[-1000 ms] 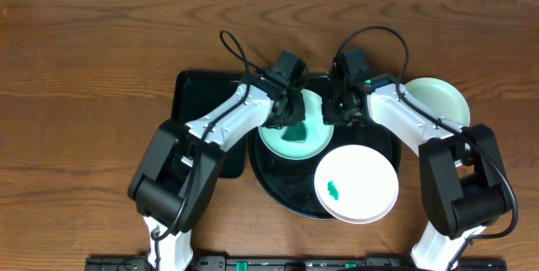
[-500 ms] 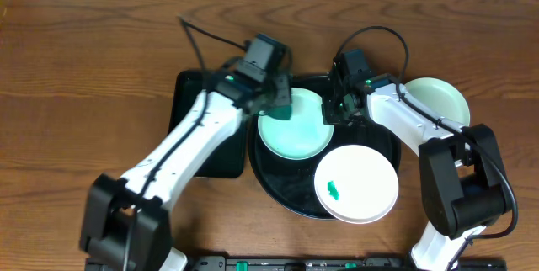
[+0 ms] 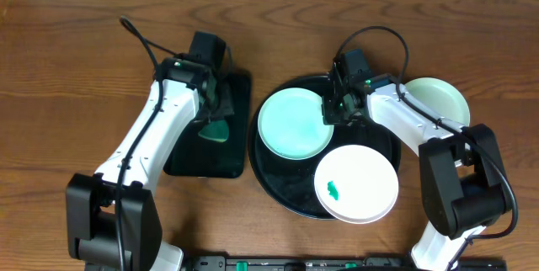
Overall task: Clean dirty plates on tray and stack at the side
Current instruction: 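Carry the sponge with the left gripper back into the sponge tray, then release the sponge and raise the left gripper to the left side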
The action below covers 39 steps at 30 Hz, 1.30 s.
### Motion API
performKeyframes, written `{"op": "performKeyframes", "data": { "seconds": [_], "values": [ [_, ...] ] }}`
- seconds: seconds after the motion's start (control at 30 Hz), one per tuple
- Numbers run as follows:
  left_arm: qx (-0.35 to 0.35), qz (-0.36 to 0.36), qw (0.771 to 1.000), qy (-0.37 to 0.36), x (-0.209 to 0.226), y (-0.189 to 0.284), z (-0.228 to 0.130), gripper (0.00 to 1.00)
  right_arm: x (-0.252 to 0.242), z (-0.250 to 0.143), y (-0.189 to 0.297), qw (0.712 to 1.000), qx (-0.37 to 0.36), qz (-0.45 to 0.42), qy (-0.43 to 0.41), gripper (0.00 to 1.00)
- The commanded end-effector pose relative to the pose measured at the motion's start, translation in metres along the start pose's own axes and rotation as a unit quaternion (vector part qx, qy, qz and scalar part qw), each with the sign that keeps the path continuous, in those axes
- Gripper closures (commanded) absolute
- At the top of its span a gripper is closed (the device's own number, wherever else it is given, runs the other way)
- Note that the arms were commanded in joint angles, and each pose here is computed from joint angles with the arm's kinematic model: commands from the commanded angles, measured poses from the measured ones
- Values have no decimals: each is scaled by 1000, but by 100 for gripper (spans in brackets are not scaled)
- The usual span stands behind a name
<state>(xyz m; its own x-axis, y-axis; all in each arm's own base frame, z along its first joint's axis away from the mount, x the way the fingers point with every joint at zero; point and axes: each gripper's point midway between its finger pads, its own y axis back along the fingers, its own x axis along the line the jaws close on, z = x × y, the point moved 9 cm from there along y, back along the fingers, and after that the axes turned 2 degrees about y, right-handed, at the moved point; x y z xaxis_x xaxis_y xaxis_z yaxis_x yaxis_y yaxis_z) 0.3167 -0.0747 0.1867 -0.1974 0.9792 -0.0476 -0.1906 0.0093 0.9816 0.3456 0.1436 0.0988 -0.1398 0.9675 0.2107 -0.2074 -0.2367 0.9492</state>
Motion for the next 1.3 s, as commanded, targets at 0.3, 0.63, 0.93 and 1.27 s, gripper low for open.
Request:
{"op": "performKeyframes", "data": {
  "seconds": [0.3,0.63,0.93,1.27],
  "values": [
    [17,61,998,11,37,-59,-27,93,5,-5,-7,1000,11,2,9,99],
    [9,57,998,12,36,-60,-25,75,5,-5,-7,1000,11,2,9,99],
    [-25,24,999,17,30,-26,-13,56,5,-5,-7,1000,11,3,9,91],
    [-223,9,972,78,59,69,12,33,5,-5,-7,1000,11,2,9,75]
  ]
}}
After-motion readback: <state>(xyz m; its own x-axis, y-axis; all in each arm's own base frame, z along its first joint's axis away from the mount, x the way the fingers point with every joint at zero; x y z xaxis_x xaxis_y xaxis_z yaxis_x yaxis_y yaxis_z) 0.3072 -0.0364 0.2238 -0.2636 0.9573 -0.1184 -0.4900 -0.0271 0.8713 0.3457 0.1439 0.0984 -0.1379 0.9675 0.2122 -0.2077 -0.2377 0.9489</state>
